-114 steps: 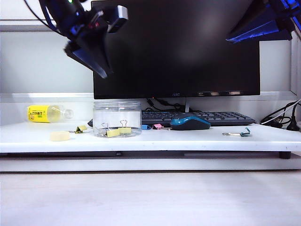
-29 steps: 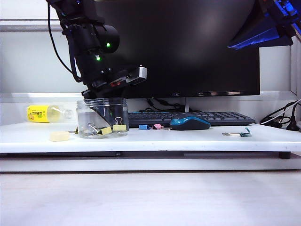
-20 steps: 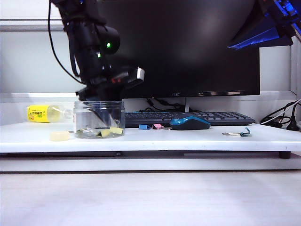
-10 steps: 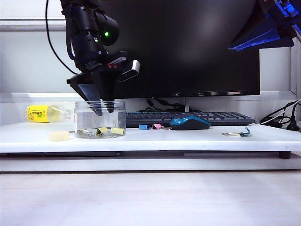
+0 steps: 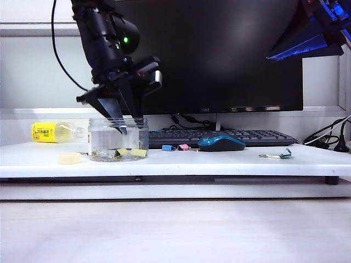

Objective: Take the clips out of the round transparent plastic box and place them on the table.

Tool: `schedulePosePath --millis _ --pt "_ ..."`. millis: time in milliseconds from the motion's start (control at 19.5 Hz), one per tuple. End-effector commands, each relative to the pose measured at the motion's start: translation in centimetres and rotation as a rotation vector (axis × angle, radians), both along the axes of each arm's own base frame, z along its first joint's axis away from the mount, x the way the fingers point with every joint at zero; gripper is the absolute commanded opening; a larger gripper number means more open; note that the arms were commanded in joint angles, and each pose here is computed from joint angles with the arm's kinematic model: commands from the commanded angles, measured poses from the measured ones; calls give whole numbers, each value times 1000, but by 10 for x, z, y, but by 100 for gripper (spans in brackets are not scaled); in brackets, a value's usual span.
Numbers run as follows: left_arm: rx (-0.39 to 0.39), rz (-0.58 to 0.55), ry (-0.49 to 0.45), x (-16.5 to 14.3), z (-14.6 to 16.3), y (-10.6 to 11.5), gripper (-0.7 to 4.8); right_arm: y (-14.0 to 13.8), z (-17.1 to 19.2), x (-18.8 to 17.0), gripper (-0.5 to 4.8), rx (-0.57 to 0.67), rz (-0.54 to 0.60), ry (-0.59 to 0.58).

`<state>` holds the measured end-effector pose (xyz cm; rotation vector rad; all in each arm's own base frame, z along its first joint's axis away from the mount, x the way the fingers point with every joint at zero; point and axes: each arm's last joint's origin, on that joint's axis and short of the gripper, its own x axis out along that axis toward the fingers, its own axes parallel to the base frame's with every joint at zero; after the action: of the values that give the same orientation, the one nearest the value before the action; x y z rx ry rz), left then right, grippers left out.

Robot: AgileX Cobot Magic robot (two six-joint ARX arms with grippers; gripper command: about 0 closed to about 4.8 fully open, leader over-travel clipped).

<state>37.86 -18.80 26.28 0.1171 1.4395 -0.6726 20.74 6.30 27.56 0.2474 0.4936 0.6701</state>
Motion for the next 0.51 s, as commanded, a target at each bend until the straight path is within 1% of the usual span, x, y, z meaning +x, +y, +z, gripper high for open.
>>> schedulePosePath --millis 51,154,307,358,512 --pt "-11 28 62 1 -9 -2 192 0 1 -1 53 2 7 -5" --pt "-8 34 85 3 -16 -3 192 0 1 -1 53 1 7 -2" --pt "-47 29 117 6 -23 -6 192 0 1 -1 53 2 7 -3" --pt "-60 27 119 7 -25 -7 192 0 1 -1 53 2 7 -3" --pt "-63 31 112 10 -29 -8 178 0 1 -1 53 2 7 -4"
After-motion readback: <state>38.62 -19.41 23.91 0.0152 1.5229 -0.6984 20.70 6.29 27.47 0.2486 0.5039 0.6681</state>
